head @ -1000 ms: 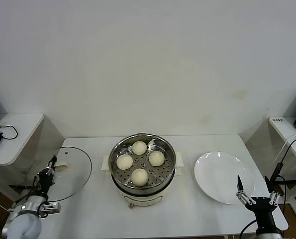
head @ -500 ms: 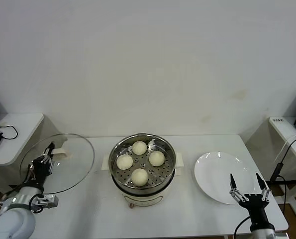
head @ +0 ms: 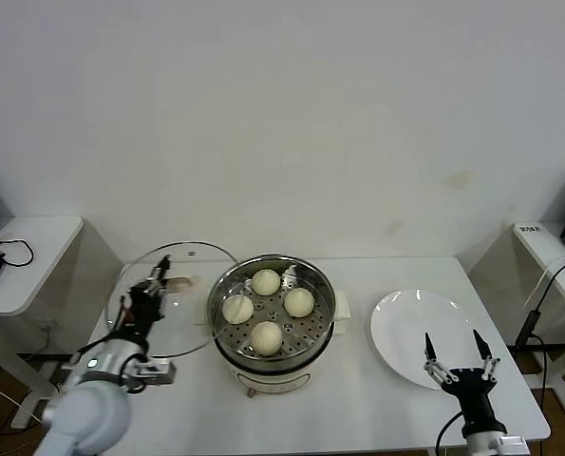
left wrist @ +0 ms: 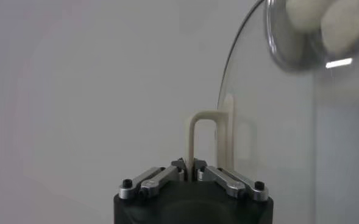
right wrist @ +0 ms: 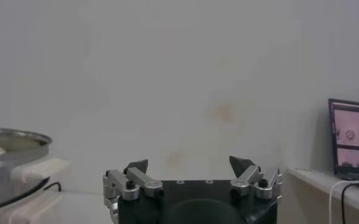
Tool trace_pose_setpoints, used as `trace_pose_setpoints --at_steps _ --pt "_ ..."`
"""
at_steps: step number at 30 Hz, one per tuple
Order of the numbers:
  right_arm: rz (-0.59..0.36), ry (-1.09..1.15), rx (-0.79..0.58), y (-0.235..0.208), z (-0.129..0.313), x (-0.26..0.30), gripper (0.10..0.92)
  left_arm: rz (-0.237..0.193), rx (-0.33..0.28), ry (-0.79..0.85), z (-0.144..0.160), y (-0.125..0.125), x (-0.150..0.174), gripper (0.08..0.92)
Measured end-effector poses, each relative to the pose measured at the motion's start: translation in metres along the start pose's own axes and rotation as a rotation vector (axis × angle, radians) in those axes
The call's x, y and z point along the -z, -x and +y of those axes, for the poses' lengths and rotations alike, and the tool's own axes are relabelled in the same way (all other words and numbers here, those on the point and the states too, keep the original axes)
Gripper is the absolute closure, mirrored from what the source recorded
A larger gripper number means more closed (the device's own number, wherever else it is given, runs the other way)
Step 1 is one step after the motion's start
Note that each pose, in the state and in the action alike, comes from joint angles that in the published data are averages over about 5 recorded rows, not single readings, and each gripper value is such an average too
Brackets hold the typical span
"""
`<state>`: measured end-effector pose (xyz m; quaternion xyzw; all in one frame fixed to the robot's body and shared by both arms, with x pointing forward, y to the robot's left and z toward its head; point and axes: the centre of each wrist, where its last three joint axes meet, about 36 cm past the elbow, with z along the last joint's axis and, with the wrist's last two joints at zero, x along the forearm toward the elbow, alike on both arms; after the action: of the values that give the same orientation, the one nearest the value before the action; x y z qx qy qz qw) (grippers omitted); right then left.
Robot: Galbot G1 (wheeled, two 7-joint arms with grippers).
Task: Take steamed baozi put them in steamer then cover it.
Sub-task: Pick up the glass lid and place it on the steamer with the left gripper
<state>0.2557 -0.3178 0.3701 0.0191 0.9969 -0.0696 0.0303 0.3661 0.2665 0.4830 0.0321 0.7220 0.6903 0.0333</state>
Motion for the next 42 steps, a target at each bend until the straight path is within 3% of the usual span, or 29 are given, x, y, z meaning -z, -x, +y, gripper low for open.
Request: trace_pose_setpoints --at_steps 25,42 --pt "0.042 -0.036 0.080 0.010 0.027 -0.021 0.200 0.004 -0.003 -0.016 -0.031 0.043 0.138 0.856" --pt "0.045 -0.032 0.099 0.012 0.033 -0.026 0.200 0.015 -0.042 0.019 -0.053 0.048 0.172 0.856"
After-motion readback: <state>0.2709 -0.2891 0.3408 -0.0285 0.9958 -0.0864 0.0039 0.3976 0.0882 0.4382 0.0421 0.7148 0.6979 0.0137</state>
